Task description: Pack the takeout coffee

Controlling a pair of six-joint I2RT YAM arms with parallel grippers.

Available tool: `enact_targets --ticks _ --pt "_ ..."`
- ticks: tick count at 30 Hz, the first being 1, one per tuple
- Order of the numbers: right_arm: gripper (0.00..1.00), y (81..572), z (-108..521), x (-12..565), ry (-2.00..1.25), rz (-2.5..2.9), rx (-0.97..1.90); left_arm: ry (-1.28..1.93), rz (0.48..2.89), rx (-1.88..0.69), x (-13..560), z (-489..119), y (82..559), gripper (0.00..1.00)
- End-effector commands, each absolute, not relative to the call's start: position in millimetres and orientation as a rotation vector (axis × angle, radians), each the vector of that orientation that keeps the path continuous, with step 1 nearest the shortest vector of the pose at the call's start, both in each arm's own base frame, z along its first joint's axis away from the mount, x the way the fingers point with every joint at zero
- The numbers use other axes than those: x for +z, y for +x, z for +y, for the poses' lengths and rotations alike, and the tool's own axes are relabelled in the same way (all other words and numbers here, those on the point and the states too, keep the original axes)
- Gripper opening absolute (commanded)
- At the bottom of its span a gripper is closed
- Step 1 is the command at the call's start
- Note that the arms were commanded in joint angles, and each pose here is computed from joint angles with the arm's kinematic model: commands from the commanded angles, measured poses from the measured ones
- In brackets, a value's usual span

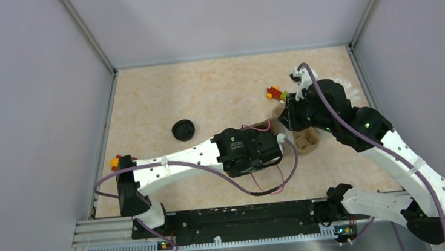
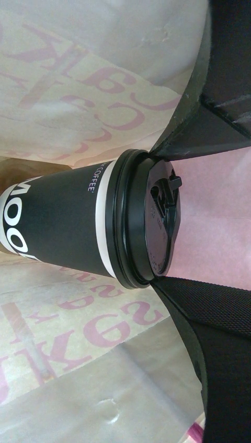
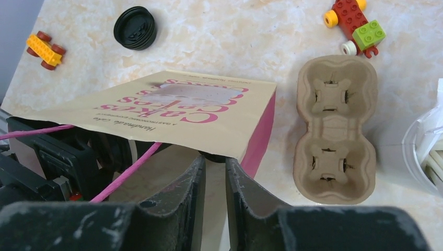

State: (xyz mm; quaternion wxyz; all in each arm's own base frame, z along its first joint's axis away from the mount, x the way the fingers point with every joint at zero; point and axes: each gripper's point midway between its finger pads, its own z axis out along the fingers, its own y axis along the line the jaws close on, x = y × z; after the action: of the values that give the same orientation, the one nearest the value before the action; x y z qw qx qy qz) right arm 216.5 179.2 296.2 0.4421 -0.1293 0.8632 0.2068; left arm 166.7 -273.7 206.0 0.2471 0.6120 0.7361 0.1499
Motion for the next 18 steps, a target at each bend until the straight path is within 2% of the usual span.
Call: enact_targets --ticks 1,4,7,10,14,18 --pt "0.17 214.4 176.9 297.6 -0.298 2.143 0.53 1.652 2.003 0.332 214.7 -276.3 163.1 0.49" --pt "0.13 211.3 175.0 293.6 -0.286 2.144 0.538 1.63 1.999 0.268 220.9 -285.2 161.1 0.49" --pt "0.12 209.1 175.0 297.3 -0.264 2.132 0.562 1.614 1.988 0.209 225.6 -293.3 159.8 0.49" --pt "0.22 208.9 175.2 315.9 -0.242 2.103 0.586 1.618 1.998 0.224 223.7 -291.7 159.6 0.49" --pt "0.3 211.1 170.0 342.3 -0.212 2.059 0.577 1.628 2.003 0.234 220.7 -290.9 159.2 0.48" --pt "0.32 211.9 160.8 340.8 -0.202 2.073 0.518 1.626 2.001 0.236 221.4 -292.8 160.2 0.48"
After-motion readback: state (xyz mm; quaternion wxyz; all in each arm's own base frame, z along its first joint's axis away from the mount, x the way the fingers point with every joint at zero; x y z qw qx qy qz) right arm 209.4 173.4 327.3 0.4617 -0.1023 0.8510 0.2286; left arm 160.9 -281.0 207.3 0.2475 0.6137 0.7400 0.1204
